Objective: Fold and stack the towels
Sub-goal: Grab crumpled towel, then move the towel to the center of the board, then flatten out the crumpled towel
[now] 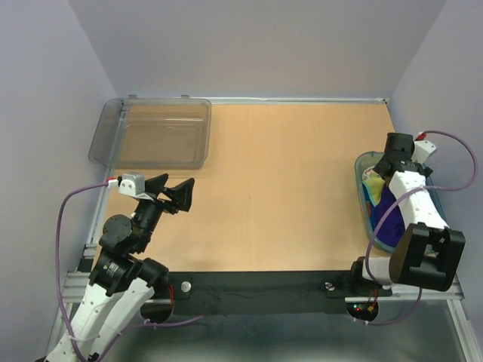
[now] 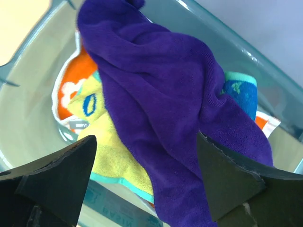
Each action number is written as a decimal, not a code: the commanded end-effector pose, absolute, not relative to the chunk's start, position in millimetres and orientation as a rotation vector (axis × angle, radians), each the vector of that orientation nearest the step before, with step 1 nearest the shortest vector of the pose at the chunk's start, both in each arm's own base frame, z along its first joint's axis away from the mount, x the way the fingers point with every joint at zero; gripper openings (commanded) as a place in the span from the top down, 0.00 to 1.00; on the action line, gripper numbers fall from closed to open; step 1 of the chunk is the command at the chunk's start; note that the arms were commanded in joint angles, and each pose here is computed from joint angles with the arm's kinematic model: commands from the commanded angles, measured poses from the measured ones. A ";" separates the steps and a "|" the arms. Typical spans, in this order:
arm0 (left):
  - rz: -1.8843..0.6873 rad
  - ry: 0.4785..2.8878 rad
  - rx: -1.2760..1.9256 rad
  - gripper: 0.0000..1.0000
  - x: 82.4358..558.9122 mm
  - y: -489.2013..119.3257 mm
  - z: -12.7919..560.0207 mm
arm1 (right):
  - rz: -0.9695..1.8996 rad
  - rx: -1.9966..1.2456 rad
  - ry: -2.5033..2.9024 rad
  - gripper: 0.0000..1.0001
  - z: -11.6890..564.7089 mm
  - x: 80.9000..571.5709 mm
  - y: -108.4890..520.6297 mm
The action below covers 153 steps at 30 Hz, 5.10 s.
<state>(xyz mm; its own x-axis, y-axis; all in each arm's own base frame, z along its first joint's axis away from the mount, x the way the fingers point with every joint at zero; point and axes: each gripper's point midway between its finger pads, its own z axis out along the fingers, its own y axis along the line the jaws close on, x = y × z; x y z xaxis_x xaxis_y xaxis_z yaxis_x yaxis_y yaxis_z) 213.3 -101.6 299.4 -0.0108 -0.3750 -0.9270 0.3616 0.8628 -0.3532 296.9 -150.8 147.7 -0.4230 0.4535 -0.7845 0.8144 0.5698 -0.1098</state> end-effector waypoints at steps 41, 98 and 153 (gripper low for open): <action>-0.596 1.450 0.051 0.01 209.5 -117.2 314.1 | -0.249 0.714 1.587 1.00 389.4 318.9 -151.8; -0.323 2.213 -0.153 0.01 309.2 -176.8 121.0 | 0.464 -0.120 2.263 0.33 123.1 350.9 212.9; -0.536 2.322 0.122 0.10 372.4 -352.1 103.4 | 0.557 0.189 2.482 0.37 87.8 214.5 160.6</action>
